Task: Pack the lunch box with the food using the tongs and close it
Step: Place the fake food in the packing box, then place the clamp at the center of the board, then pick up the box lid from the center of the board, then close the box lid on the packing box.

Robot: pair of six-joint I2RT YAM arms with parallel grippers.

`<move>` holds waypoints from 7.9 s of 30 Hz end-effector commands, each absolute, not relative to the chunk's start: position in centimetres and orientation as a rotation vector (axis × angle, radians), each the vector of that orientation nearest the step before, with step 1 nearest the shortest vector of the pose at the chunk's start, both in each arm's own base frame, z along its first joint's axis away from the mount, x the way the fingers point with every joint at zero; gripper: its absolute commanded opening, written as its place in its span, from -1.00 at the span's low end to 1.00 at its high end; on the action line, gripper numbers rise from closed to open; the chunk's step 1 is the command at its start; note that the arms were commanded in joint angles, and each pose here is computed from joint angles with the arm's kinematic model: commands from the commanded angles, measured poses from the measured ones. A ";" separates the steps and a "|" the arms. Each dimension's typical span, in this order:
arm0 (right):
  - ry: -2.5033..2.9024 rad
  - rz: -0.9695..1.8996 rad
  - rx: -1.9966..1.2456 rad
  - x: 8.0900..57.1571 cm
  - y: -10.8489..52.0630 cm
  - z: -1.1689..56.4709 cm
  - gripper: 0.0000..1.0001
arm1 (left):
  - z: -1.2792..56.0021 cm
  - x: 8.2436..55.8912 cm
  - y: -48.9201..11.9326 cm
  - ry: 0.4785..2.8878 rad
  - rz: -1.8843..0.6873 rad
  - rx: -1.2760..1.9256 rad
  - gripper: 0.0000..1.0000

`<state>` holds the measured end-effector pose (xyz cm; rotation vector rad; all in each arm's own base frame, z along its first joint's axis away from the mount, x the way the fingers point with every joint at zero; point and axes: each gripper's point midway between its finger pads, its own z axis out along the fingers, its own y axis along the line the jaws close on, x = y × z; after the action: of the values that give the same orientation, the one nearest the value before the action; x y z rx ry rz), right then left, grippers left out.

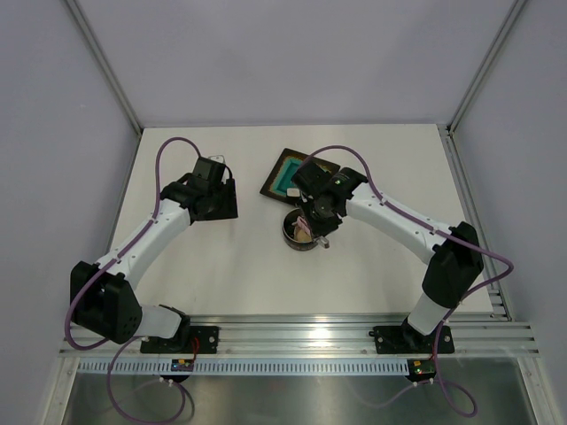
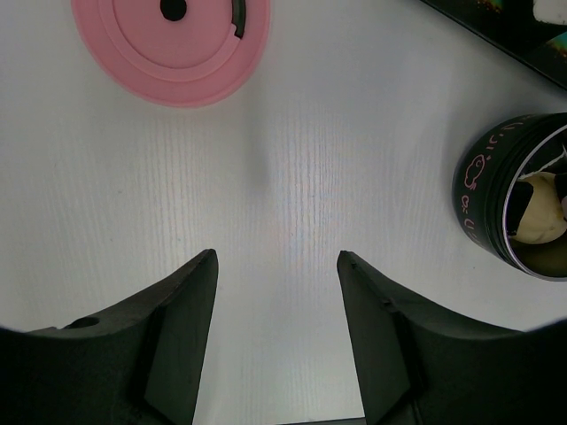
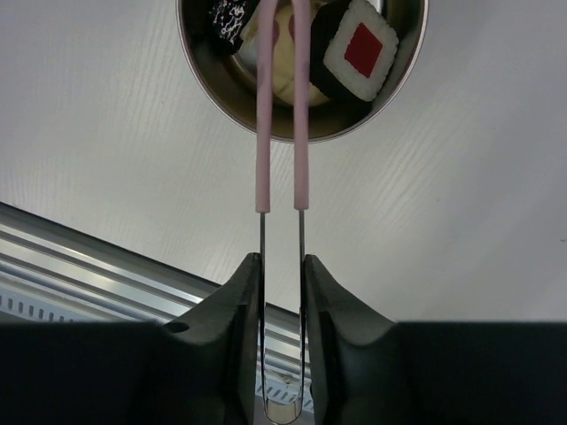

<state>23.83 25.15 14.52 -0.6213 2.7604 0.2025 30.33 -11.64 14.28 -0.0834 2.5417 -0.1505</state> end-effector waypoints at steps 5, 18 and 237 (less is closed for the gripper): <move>2.569 0.193 -0.520 26.3 25.4 19.3 -0.67 | 15.0 31.0 -11.8 2.496 -0.178 -0.087 0.21; 2.445 -0.037 -0.004 33.7 14.2 19.5 -0.78 | 15.2 30.7 -11.7 2.487 -0.181 -0.086 0.21; 2.324 0.412 0.300 34.1 14.2 17.6 0.46 | 21.0 27.8 -33.8 2.413 -0.525 0.607 -1.00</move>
<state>33.51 10.54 16.12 0.3829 2.3532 0.2939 26.85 -34.73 18.34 0.6956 2.4801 -0.4381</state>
